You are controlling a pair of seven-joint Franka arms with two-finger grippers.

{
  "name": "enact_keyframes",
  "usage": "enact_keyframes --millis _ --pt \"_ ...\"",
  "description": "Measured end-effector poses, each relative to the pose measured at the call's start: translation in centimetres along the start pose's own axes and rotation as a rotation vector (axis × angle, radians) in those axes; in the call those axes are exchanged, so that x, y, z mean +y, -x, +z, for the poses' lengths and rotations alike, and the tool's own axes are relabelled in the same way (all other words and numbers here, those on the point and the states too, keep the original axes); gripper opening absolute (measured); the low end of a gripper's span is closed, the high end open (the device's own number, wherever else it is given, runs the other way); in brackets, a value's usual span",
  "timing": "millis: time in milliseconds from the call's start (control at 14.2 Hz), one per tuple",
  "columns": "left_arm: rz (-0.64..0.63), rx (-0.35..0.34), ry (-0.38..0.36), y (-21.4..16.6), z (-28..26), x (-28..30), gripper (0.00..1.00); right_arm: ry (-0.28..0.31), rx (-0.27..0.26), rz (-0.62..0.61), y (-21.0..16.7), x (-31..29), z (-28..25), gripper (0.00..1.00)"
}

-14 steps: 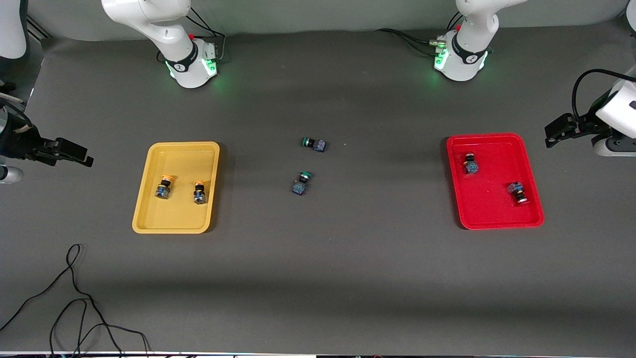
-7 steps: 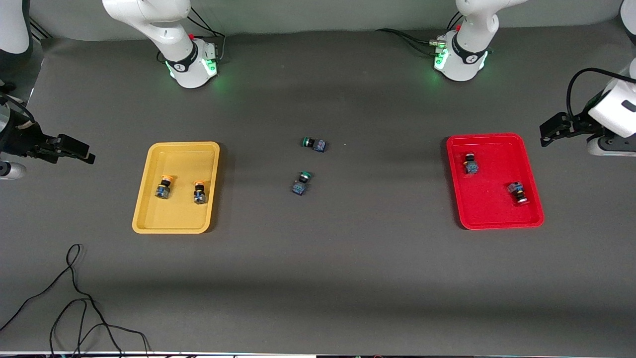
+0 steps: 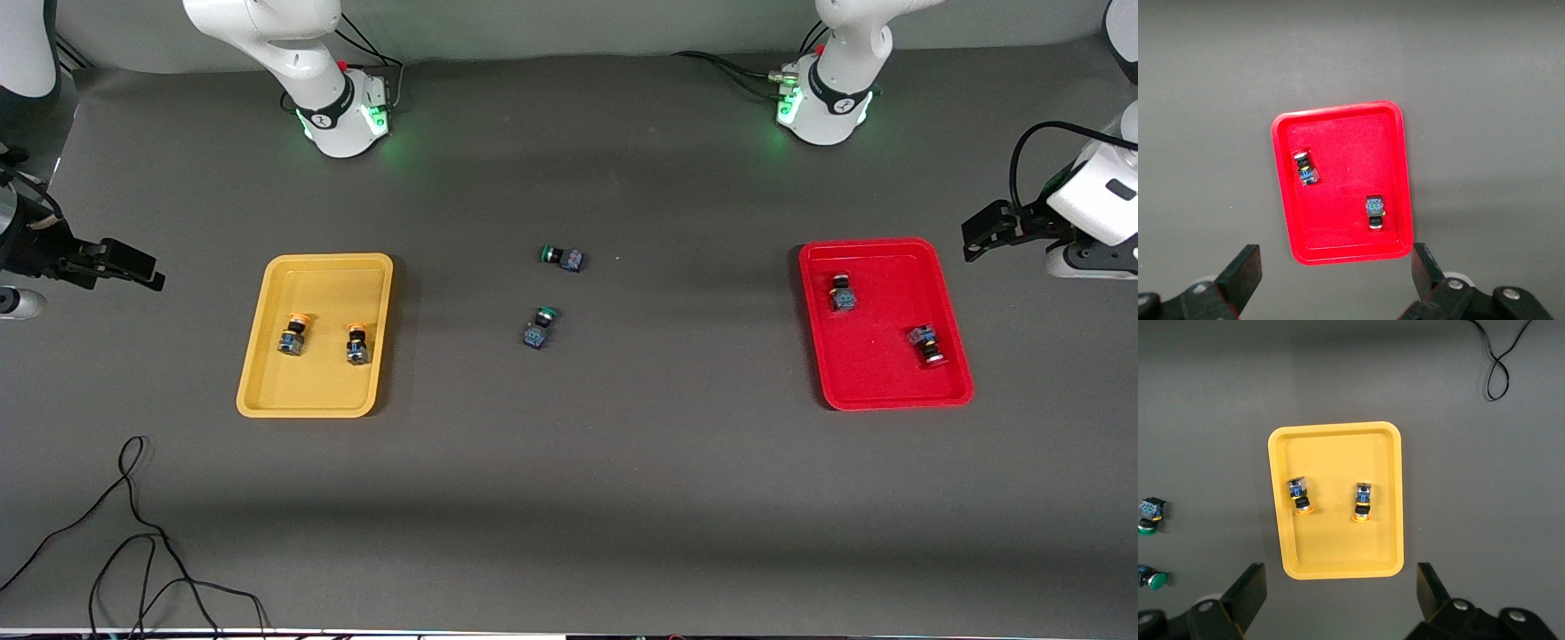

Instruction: Place red and yellow buttons in trays

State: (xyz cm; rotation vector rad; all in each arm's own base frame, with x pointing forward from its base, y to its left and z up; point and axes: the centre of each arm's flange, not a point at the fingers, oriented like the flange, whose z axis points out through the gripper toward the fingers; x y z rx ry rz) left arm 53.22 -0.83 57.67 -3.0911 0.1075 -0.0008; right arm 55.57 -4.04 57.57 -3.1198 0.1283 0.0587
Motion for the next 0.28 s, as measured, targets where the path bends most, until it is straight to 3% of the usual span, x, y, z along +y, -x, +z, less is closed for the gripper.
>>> enact_keyframes --millis 281 --pt "0.004 -0.014 0.001 0.14 0.12 0.1 1.0 0.0 0.001 0.0 0.07 0.0 -0.11 1.0"
